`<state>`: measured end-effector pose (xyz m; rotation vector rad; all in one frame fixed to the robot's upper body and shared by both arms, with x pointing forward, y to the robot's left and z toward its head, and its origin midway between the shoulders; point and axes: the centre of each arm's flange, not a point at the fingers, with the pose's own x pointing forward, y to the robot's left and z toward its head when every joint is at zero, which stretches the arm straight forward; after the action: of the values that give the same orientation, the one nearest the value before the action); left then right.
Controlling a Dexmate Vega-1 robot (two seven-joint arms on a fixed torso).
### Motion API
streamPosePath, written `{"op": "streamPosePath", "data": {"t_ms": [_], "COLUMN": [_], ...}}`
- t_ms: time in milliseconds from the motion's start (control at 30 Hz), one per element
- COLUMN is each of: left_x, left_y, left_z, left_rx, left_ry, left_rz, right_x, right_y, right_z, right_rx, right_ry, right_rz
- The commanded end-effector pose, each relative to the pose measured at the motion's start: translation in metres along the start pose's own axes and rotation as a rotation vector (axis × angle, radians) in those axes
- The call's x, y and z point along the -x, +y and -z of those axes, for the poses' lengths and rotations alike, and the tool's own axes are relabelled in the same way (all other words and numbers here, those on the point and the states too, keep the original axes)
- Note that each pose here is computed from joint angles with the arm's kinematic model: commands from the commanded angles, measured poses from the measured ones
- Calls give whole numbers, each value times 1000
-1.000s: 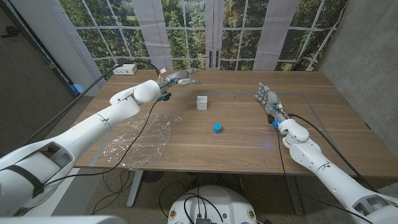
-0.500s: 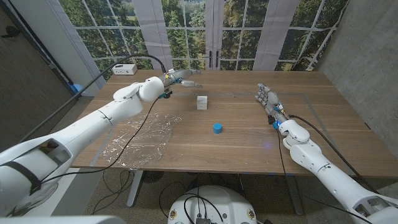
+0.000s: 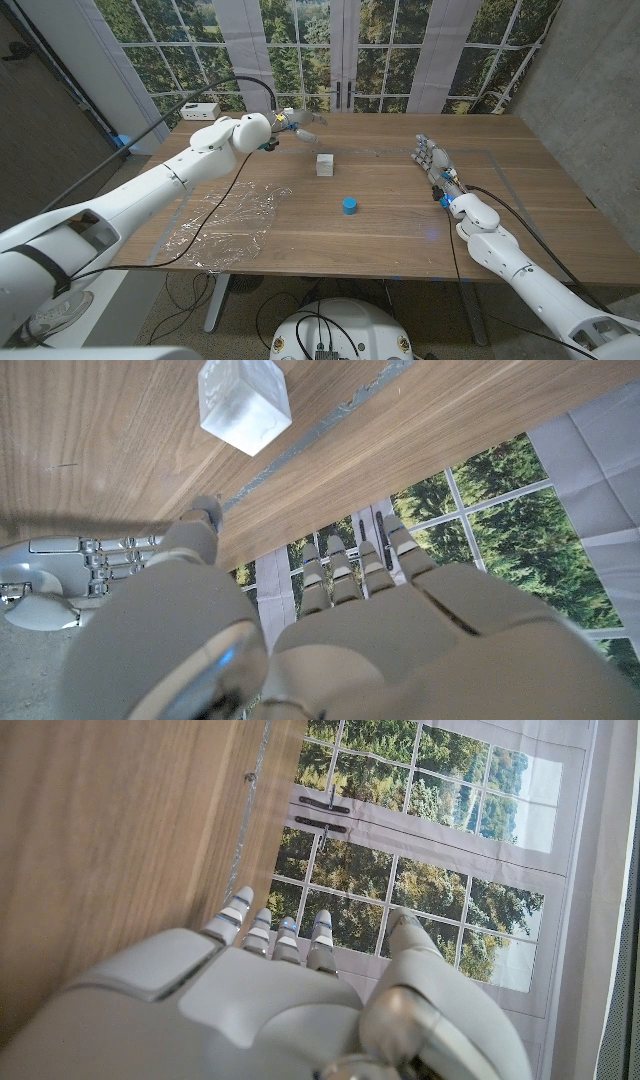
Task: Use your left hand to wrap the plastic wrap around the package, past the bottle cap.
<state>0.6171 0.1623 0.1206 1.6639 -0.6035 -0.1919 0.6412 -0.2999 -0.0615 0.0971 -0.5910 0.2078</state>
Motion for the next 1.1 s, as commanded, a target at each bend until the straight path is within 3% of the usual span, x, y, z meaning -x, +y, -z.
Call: {"op": "streamPosePath", "data": {"t_ms": [33,233,600,1100], "left_x": [-8,-10,-23,-36], "left_y": [7,6,0,-10], "left_z": [-6,-8,-10,-22], "left_rx": [-71,-109,-123,-168], "left_ry": [33,51,75,75], "left_rz": [110,124,233,266], "right_x": [1,0,-2,-1], "right_y": [-2,-2,-3,-8], "right_z": [3,3,5,8], "right_rx": [-6,-9,-12,-23], "right_ry": [1,4,6,9], "right_rz": [7,6,4,9]}}
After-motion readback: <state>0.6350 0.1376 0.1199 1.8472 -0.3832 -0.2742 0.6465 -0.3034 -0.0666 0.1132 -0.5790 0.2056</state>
